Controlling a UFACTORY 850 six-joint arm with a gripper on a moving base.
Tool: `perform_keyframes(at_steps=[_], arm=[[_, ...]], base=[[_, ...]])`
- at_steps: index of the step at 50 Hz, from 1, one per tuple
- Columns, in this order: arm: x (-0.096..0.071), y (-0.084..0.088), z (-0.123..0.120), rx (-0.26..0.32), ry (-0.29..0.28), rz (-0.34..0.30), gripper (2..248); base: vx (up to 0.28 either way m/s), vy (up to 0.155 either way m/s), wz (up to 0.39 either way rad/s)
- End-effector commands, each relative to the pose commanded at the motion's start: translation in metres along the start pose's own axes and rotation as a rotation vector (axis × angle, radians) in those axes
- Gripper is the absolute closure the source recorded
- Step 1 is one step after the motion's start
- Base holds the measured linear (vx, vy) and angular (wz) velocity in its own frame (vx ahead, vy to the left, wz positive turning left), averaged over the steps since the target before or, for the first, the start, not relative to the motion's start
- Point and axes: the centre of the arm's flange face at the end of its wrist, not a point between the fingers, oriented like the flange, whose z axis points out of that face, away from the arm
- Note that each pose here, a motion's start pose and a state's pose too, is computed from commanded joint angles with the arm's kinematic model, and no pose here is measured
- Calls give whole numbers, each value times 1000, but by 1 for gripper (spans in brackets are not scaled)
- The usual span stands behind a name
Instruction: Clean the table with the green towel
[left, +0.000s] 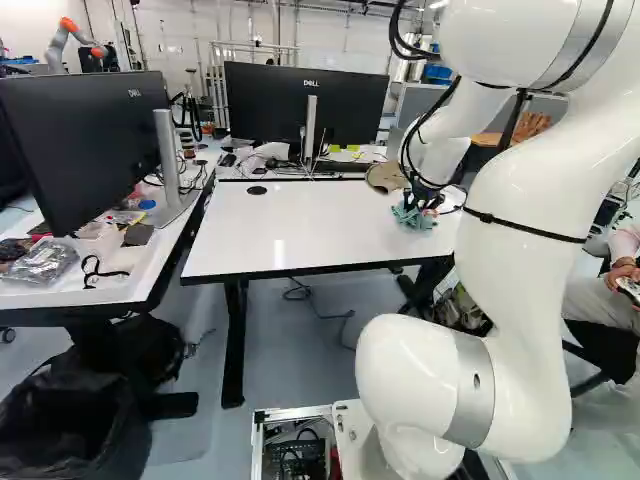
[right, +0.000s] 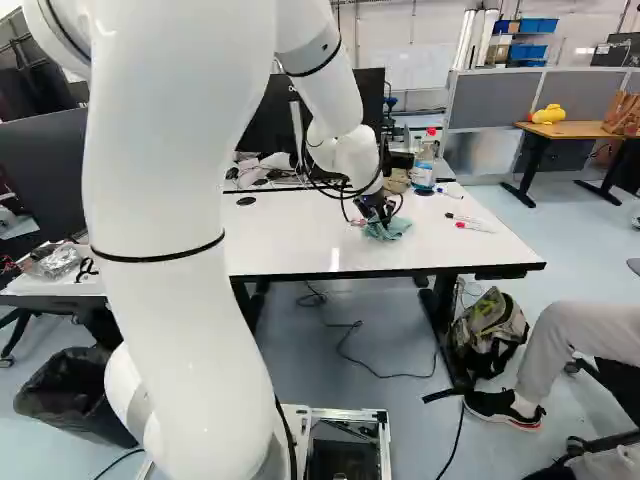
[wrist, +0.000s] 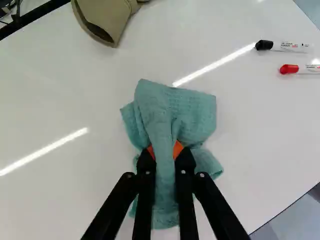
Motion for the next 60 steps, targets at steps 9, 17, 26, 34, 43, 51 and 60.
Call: perform_keyframes(at_steps=[9,17,26,34,43,51,60], arm=[[3,14,2,-13,2,22,200],[9,26,6,-24,6,41,200],[21,31,13,-28,13,48,200],[31,26,20,-23,21,39,200],[43,18,28,-16,30,26,200],[53,8,34,-7,37,11,200],[61,-6,40,6,44,-9,200]], base=[[0,0,0],[0,0,0],[0,0,0],[0,0,0],[0,0,0],[0,0,0],[0,0,0]])
